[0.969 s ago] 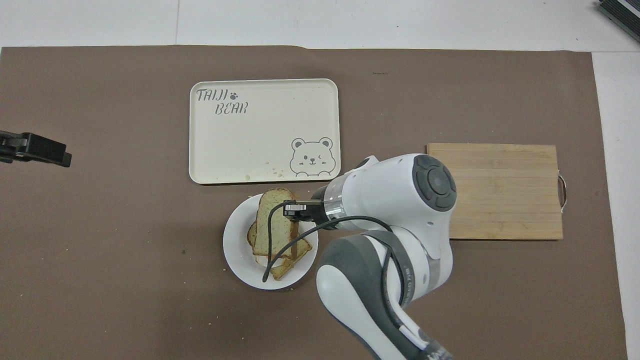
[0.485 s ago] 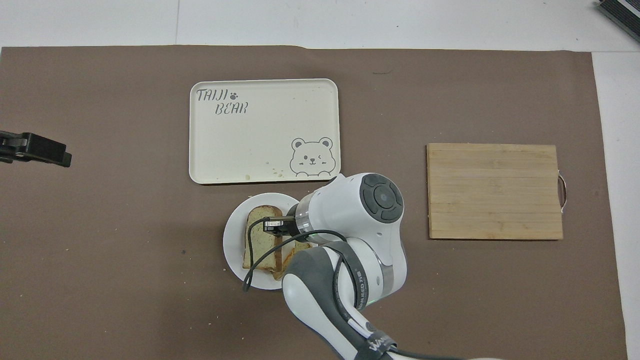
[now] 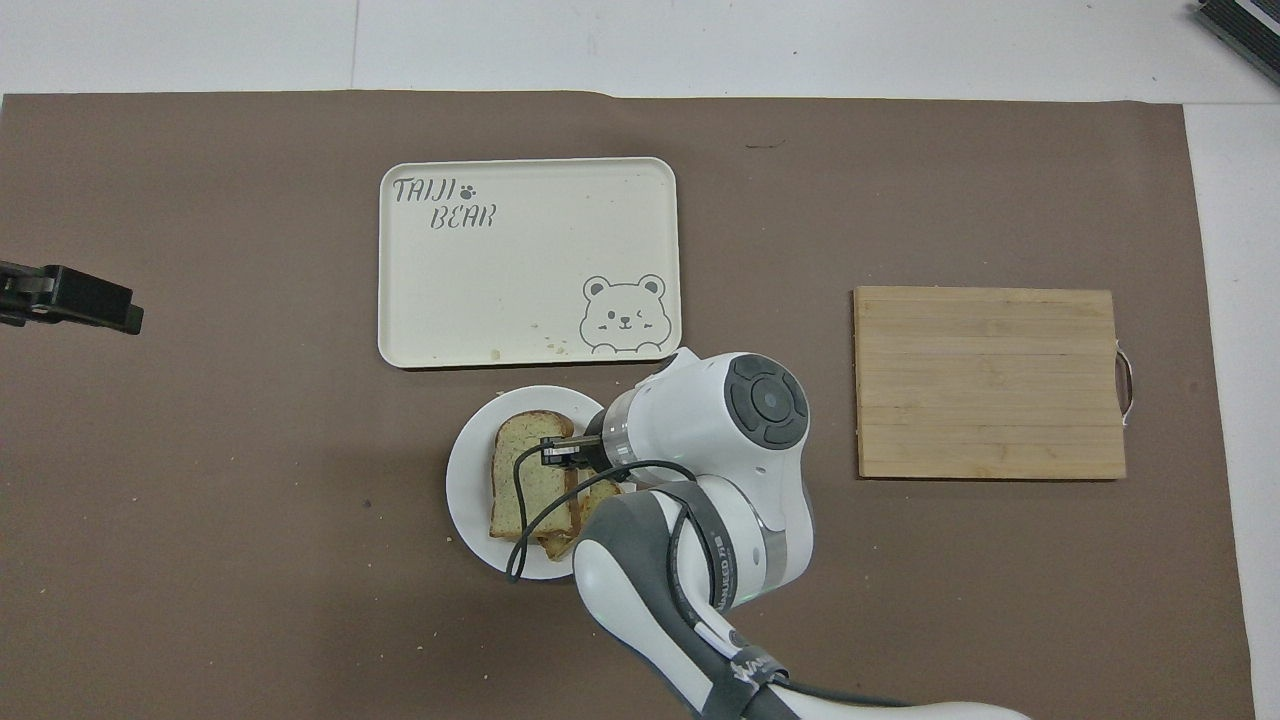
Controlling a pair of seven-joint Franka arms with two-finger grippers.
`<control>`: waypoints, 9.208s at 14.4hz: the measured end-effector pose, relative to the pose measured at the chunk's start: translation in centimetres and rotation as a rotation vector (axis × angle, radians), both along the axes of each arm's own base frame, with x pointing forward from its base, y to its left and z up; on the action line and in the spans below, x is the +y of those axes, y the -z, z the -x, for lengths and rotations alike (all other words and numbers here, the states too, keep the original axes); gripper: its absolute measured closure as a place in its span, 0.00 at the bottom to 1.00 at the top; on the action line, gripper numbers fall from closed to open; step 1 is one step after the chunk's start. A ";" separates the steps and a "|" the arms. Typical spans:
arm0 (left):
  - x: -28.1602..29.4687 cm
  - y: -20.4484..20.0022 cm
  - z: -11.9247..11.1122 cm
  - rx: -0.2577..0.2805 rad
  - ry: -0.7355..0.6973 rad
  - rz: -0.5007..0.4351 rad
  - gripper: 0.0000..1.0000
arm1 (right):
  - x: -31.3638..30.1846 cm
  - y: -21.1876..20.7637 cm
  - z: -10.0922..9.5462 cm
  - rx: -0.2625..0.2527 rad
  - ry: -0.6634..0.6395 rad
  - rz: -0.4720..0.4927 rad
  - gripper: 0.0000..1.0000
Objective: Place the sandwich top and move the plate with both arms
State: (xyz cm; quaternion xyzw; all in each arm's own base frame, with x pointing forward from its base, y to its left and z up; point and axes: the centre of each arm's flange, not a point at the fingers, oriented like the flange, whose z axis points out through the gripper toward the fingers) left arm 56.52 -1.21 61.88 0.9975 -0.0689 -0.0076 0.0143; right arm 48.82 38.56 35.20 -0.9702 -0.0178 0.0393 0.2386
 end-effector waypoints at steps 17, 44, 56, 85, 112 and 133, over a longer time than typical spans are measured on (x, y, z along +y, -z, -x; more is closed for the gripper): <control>0.0 0.0 0.0 0.000 0.000 0.000 0.00 | -20.4 -9.4 -8.5 -0.208 0.030 0.316 0.00; -8.8 28.5 11.1 0.124 0.001 0.553 0.03 | -42.1 -30.4 -3.6 -0.103 0.157 0.483 0.00; -13.9 34.3 14.0 0.138 -0.039 0.539 0.48 | -41.7 -29.6 -3.6 -0.089 0.138 0.484 0.00; -8.0 32.6 -8.3 0.051 -0.212 0.817 0.92 | -41.5 -29.3 -2.7 -0.055 0.062 0.473 0.00; 0.8 8.4 -5.8 -0.121 -0.098 0.044 0.00 | -41.5 -29.2 -2.7 -0.053 0.062 0.473 0.00; -1.1 0.0 1.9 0.010 -0.022 -0.035 0.00 | -41.7 -29.2 -2.7 -0.053 0.066 0.473 0.00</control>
